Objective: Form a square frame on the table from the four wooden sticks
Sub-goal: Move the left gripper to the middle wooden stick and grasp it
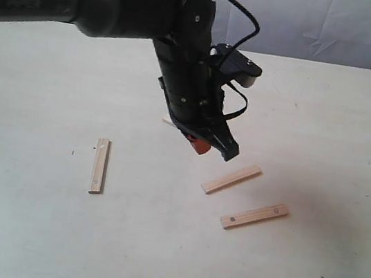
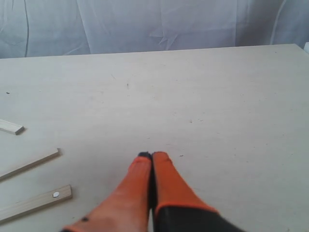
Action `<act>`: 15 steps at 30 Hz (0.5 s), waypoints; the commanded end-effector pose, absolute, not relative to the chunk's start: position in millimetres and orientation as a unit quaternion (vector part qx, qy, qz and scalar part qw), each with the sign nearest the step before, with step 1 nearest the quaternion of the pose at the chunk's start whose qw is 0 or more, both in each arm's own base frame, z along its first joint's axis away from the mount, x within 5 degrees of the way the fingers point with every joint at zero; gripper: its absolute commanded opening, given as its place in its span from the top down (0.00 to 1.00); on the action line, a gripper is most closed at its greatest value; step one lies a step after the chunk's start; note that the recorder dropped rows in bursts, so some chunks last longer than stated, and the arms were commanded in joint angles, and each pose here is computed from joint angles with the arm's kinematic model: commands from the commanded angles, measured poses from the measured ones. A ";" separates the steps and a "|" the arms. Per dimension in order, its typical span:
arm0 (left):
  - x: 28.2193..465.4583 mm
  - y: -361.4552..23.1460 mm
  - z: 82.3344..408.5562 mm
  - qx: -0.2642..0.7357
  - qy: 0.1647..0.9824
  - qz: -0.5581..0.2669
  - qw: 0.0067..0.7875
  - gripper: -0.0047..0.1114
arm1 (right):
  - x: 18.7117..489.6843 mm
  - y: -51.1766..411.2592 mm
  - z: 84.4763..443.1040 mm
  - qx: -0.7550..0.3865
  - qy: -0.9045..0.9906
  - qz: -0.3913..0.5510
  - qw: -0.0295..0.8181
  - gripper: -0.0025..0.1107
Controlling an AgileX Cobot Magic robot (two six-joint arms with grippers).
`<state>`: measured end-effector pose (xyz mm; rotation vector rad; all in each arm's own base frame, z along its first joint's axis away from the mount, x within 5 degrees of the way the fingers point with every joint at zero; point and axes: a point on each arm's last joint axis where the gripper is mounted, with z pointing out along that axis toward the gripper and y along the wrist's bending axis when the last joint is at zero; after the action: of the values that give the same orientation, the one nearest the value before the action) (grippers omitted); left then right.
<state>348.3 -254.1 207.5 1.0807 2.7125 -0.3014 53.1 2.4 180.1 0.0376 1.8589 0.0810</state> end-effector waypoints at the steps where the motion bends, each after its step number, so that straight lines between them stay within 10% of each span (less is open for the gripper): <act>1: 353.9 -278.1 194.6 0.380 0.913 -0.113 0.093 0.96 | 53.1 2.2 181.1 0.019 0.795 0.034 0.605 0.97; 15: 365.1 -316.6 155.1 0.452 0.880 -0.069 0.130 0.63 | 53.1 2.2 181.1 0.019 0.795 0.035 0.605 0.97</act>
<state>364.2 -313.2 160.9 1.2826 2.5816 -0.2186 53.1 2.5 180.1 0.0391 1.8589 0.0835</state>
